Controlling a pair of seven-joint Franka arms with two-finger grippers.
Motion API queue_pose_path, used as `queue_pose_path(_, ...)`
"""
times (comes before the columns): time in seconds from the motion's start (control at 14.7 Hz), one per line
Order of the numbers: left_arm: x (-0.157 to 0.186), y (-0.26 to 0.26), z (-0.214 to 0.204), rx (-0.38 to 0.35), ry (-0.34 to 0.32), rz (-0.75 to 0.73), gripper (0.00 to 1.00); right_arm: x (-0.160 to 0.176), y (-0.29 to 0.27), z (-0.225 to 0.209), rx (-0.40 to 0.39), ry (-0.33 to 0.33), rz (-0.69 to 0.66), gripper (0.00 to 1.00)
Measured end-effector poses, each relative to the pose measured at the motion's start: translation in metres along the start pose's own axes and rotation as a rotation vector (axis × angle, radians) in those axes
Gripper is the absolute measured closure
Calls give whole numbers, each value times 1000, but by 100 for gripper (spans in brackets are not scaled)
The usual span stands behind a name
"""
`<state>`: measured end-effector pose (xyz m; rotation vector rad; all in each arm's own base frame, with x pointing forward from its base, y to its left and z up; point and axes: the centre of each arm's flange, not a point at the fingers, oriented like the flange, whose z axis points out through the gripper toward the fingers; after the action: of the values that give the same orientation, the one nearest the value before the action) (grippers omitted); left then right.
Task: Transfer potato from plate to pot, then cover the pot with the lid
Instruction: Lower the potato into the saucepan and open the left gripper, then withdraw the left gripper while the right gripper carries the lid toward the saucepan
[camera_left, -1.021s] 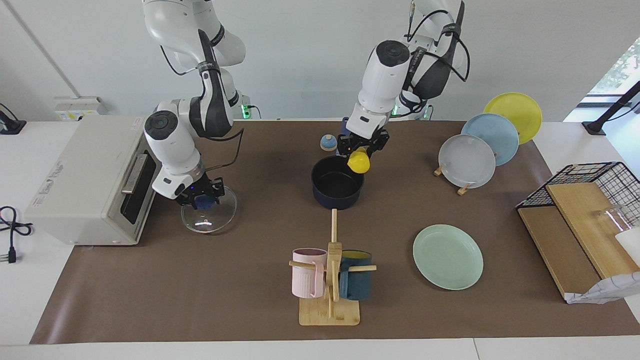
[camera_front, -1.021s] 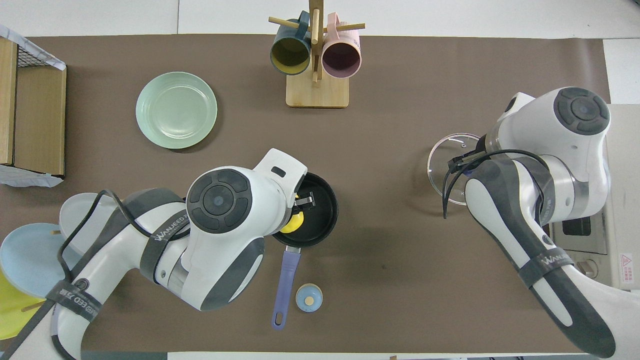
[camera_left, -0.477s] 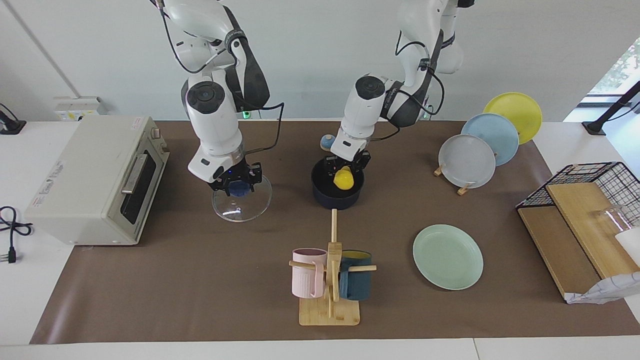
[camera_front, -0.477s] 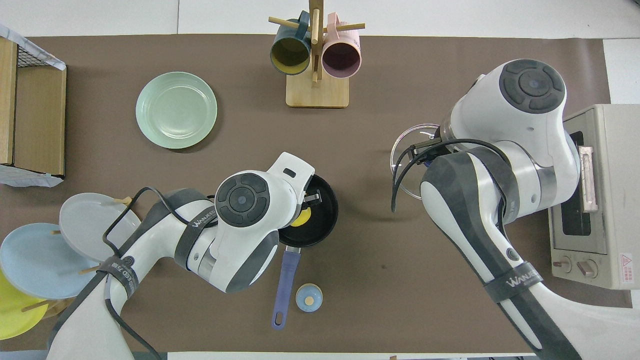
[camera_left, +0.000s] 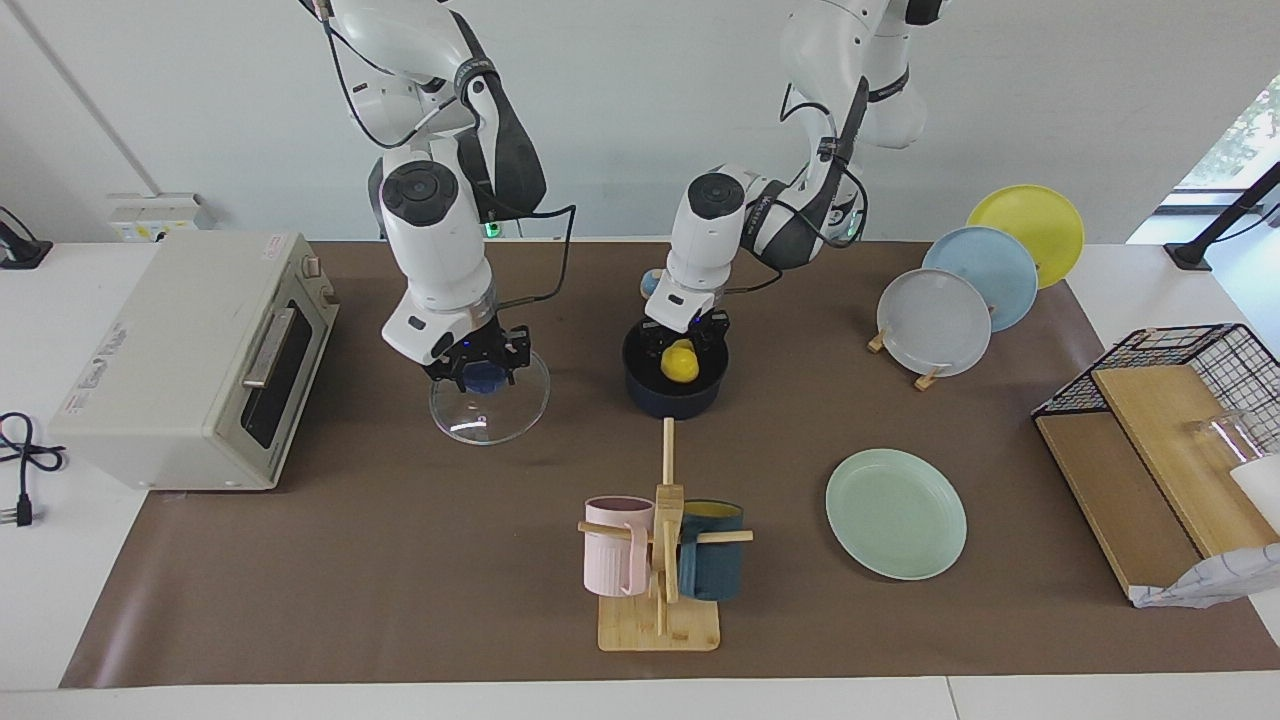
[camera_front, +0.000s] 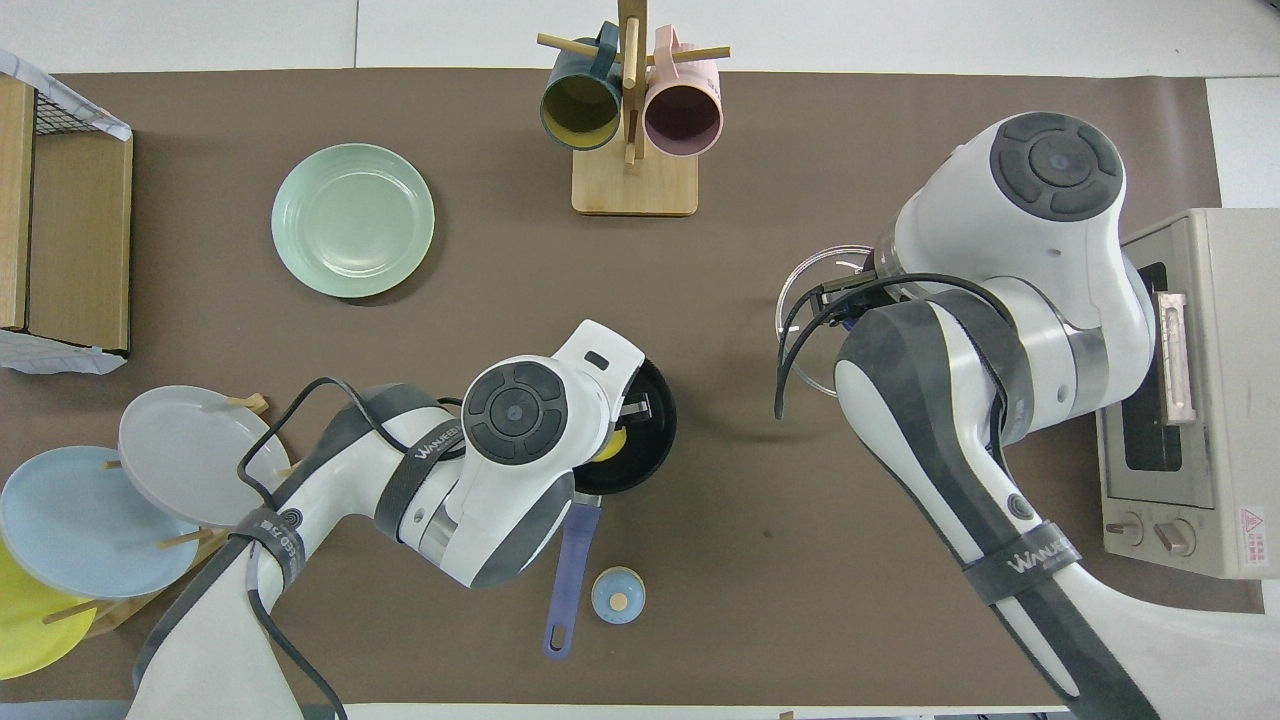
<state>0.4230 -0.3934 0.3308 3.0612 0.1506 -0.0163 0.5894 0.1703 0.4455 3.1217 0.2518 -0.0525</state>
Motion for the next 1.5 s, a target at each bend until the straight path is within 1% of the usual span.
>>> queue_pose_path(0.48,-11,3,14,1,14,31,32,-3,-26,0,0,0,33,34)
queue_pose_path(0.68,-8,7,9,-12,38,40,6,-3,-27,-1,0,2,40,34)
queue_pose_path(0.75,-6,6,6,-12,42,38,0,-3,-27,-1,0,2,41,34)
queue_pose_path(0.89,4,-5,-6,-2,43,23,0,-3,-27,-1,1,2,41,34)
queue_pose_path(1.02,23,-18,-35,16,33,22,0,-3,-27,-1,0,2,41,34)
queue_pose_path(1.09,37,-27,-59,25,27,28,0,-3,-27,-1,0,2,41,34)
queue_pose_path(1.29,81,-75,-149,42,21,40,0,-4,-33,-1,3,2,59,34)
queue_pose_path(1.5,110,-141,-229,30,25,62,0,-4,-59,-9,16,18,89,34)
